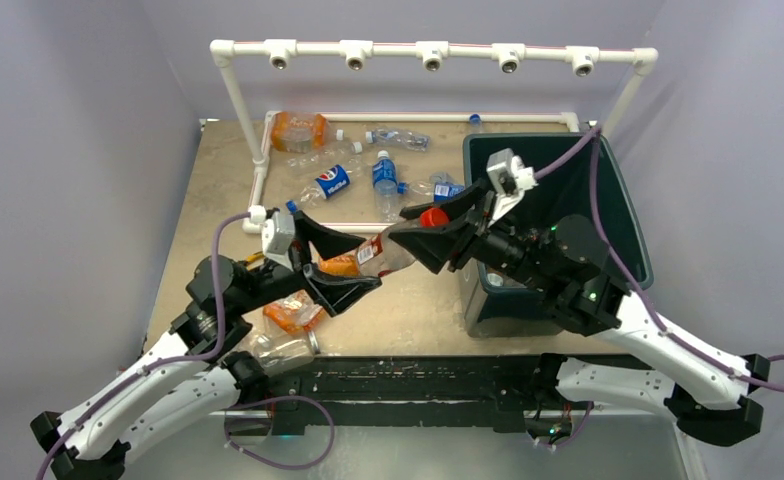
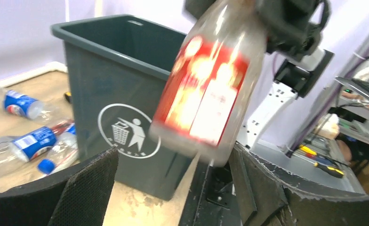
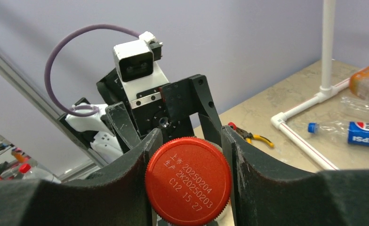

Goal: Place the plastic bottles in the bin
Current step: Place the plastic bottle in the trash bin.

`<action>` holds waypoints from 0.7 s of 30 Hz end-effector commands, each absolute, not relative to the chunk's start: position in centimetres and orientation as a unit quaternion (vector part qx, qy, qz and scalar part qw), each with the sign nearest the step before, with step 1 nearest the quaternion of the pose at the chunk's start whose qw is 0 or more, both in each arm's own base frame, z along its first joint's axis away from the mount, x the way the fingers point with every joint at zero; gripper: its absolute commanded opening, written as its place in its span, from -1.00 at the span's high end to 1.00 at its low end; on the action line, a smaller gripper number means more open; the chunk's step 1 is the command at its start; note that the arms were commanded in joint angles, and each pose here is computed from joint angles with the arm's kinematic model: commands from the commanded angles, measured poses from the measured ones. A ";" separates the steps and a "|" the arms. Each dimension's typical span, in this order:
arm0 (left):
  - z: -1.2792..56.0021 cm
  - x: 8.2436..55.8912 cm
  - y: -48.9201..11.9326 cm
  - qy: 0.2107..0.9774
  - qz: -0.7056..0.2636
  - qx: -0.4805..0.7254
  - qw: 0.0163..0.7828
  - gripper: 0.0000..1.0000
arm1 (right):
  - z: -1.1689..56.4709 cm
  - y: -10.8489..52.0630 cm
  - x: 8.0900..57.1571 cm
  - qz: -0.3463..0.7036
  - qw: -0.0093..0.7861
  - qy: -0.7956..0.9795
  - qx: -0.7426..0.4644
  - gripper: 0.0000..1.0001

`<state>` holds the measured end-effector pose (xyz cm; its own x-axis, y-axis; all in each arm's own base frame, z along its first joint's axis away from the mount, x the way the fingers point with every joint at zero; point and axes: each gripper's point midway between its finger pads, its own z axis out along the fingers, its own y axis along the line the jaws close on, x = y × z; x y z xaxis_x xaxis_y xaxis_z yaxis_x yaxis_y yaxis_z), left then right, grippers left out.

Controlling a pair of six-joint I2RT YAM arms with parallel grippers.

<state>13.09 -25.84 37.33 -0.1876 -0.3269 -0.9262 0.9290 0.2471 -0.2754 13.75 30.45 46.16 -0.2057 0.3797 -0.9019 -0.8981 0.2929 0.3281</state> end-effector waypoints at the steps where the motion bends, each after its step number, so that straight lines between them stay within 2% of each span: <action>1: 38.6 15.1 -23.1 0.559 -0.479 0.237 0.634 -0.71 | 54.7 24.9 13.0 0.523 0.668 0.490 -0.199 1.00; 5: 39.2 17.0 -19.8 0.581 -0.405 0.184 0.681 -0.75 | 58.0 20.1 13.4 0.474 0.717 0.488 -0.154 1.00; 10: 37.0 19.9 -15.3 0.628 -0.289 0.107 0.715 -0.79 | 58.9 14.0 13.9 0.414 0.767 0.483 -0.087 1.00; 15: 32.1 22.8 -10.5 0.691 -0.145 0.020 0.708 -0.79 | 53.3 10.0 17.3 0.296 0.765 0.572 0.001 1.00; 21: 30.4 23.1 -7.6 0.708 -0.084 -0.039 0.700 -0.77 | 46.8 7.3 19.1 0.204 0.744 0.633 0.063 1.00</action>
